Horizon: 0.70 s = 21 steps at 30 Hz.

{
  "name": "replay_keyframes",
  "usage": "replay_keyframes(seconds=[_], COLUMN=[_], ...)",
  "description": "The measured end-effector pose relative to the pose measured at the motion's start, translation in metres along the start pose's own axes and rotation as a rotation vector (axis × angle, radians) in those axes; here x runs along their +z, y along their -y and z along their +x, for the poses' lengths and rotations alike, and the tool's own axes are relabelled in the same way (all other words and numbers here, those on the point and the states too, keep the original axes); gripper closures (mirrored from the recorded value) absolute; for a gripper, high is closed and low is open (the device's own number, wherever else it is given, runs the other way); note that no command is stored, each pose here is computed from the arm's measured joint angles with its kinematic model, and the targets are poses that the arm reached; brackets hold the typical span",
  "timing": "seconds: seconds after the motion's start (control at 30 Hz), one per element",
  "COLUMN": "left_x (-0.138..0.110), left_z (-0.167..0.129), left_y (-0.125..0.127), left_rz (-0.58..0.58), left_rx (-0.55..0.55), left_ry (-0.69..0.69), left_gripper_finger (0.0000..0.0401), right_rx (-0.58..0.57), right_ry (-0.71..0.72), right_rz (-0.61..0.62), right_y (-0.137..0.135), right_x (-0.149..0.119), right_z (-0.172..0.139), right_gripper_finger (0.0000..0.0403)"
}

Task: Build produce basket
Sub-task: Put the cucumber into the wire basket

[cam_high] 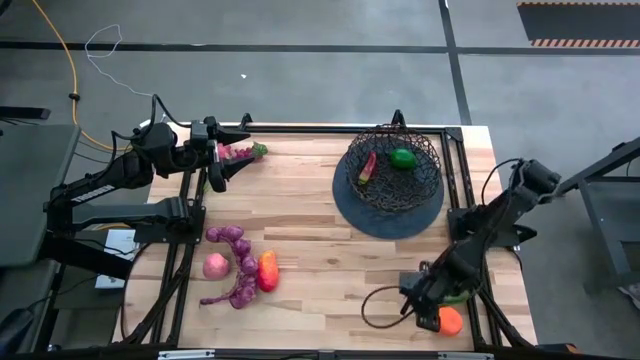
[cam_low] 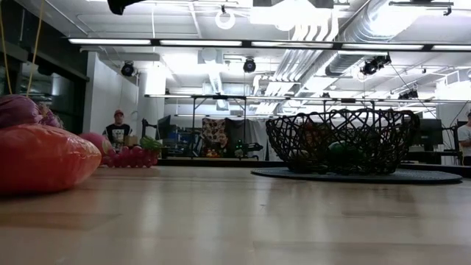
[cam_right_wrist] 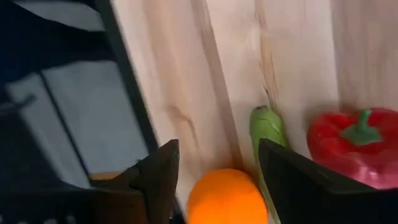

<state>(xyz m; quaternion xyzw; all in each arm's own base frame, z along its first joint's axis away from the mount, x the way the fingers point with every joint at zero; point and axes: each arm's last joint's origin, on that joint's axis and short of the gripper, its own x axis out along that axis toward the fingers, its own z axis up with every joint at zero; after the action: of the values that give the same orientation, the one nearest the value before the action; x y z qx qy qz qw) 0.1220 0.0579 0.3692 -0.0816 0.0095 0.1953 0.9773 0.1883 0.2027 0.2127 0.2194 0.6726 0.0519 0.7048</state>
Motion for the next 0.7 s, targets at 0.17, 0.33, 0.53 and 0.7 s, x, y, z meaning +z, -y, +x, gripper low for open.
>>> replay_keyframes(seconds=[0.17, 0.33, 0.53, 0.7], left_x=[0.0, 0.0, 0.0, 0.0], left_z=[0.0, 0.0, 0.0, 0.0], left_y=[0.0, 0.0, 0.0, 0.0], left_rz=[0.0, 0.0, 0.0, 0.0], left_rx=[0.001, 0.004, 0.004, 0.009], left_ry=[0.0, 0.001, 0.001, 0.002], left_gripper_finger=[0.0066, 0.0066, 0.0066, 0.0066], right_rx=[-0.103, -0.207, -0.274, -0.278], right_ry=[-0.067, -0.099, -0.104, -0.104], right_rz=[-0.008, 0.043, 0.1, 0.103], right_y=[-0.002, 0.003, 0.007, 0.008], right_x=[-0.004, -0.004, -0.004, -0.004], right_z=[0.032, 0.055, 0.062, 0.06], right_gripper_finger=[0.0192, 0.0192, 0.0192, 0.0192])
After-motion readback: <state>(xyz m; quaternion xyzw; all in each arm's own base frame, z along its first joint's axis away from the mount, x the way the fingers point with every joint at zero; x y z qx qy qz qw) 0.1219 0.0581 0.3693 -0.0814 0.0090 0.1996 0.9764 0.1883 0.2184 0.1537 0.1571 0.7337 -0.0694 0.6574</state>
